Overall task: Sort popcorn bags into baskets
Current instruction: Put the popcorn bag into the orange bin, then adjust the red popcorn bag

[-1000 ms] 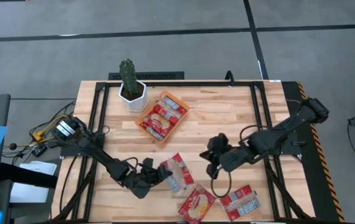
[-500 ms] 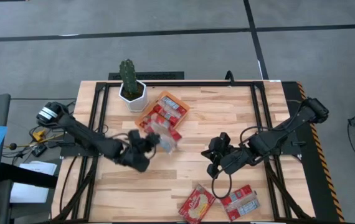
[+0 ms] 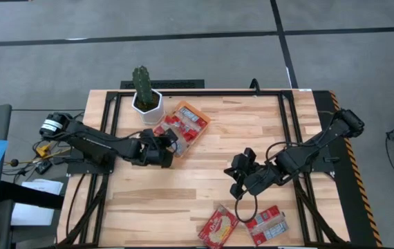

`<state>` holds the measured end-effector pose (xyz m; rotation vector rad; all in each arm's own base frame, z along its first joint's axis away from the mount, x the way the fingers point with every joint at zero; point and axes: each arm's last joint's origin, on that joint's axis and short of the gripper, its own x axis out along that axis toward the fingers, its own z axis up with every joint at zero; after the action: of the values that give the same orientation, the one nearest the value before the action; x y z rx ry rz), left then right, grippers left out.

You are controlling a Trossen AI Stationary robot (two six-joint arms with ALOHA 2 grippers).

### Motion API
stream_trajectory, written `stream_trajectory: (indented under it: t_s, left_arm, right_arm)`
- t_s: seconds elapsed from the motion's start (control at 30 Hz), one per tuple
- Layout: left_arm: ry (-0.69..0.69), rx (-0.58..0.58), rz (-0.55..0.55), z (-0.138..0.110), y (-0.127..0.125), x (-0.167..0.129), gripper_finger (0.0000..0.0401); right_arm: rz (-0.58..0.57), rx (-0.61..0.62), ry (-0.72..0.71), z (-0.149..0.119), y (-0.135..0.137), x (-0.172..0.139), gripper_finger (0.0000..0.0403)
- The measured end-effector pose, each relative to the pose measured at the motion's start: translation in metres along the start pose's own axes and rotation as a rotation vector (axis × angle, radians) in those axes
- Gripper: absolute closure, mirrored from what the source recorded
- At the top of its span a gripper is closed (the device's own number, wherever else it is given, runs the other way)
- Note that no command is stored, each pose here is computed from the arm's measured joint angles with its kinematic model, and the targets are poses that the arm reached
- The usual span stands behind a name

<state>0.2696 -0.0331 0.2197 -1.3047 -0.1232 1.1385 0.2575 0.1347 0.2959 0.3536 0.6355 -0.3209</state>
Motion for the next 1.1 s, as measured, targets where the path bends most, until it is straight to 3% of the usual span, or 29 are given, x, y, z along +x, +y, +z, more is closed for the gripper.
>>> stream_trajectory:
  t_s: [0.27,0.53,0.77,0.93,1.1]
  left_arm:
    - [-0.032,-0.023,0.039,0.006,0.002,0.007,0.0331]
    - [0.052,0.085,0.082,0.002,0.004,0.008,0.0254]
    - [0.383,0.388,0.017,-0.005,-0.004,-0.016,0.0201]
    - [0.632,0.468,-0.121,-0.025,-0.007,-0.041,0.0187]
    - [0.727,0.456,-0.255,-0.050,-0.007,-0.060,0.0186]
  right_arm:
    - [-0.002,-0.009,0.007,-0.002,0.002,0.002,0.0372]
    - [-0.005,-0.013,0.010,-0.003,0.001,0.002,0.0368]
    - [0.062,-0.002,0.116,-0.017,0.009,-0.007,0.0379]
    - [0.172,0.016,0.283,-0.049,0.019,-0.016,0.0384]
    - [0.224,0.083,0.440,-0.094,0.033,-0.021,0.0388]
